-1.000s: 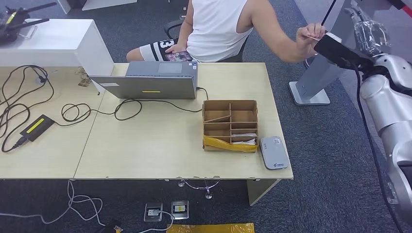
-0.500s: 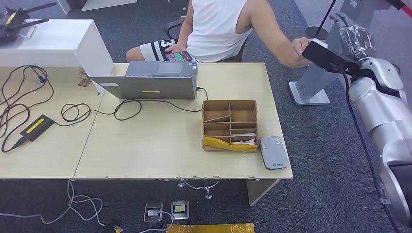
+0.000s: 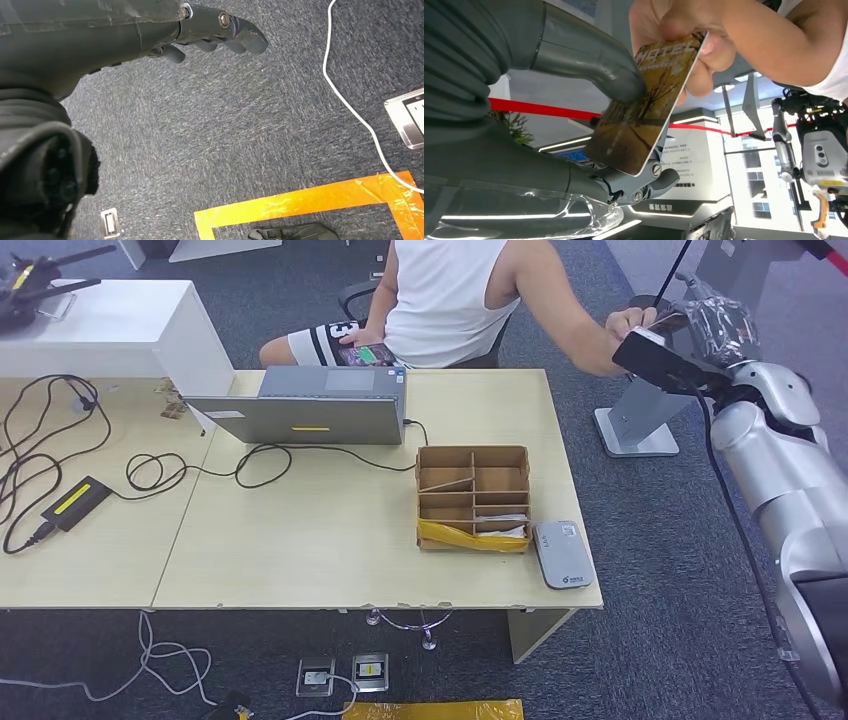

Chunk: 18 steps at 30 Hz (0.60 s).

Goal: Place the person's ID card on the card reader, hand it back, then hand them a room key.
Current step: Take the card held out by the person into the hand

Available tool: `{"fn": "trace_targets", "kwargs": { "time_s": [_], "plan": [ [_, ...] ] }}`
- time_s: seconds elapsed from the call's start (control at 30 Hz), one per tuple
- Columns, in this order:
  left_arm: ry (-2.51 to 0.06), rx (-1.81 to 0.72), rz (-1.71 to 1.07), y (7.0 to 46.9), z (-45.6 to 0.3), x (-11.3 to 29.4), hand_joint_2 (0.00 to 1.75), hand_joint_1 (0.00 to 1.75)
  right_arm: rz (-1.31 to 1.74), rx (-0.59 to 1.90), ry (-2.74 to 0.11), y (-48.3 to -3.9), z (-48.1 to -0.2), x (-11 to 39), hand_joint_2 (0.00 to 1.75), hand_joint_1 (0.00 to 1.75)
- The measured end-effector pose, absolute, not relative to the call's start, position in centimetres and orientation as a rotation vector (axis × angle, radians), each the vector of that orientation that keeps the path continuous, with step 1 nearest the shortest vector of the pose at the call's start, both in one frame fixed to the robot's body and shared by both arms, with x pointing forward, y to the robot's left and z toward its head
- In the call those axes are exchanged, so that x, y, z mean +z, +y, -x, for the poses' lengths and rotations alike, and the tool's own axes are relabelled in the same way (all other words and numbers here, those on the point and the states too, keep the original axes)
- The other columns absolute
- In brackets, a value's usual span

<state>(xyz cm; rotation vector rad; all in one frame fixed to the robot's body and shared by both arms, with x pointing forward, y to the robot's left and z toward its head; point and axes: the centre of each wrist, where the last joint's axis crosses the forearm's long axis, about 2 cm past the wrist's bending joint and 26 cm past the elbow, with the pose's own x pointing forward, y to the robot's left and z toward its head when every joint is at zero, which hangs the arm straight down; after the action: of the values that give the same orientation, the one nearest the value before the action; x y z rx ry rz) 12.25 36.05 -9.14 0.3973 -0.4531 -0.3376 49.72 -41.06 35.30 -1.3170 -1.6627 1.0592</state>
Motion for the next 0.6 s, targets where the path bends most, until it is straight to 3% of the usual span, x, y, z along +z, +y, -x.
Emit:
{"fn": "trace_targets", "kwargs": {
  "time_s": [0.6],
  "plan": [
    [-0.454, -0.337, -0.405, 36.06, -12.20, -9.14, 0.00, 0.00, 1.195, 0.966, -1.743, -41.14, -49.57, 34.30, 1.75, 1.75]
  ]
}}
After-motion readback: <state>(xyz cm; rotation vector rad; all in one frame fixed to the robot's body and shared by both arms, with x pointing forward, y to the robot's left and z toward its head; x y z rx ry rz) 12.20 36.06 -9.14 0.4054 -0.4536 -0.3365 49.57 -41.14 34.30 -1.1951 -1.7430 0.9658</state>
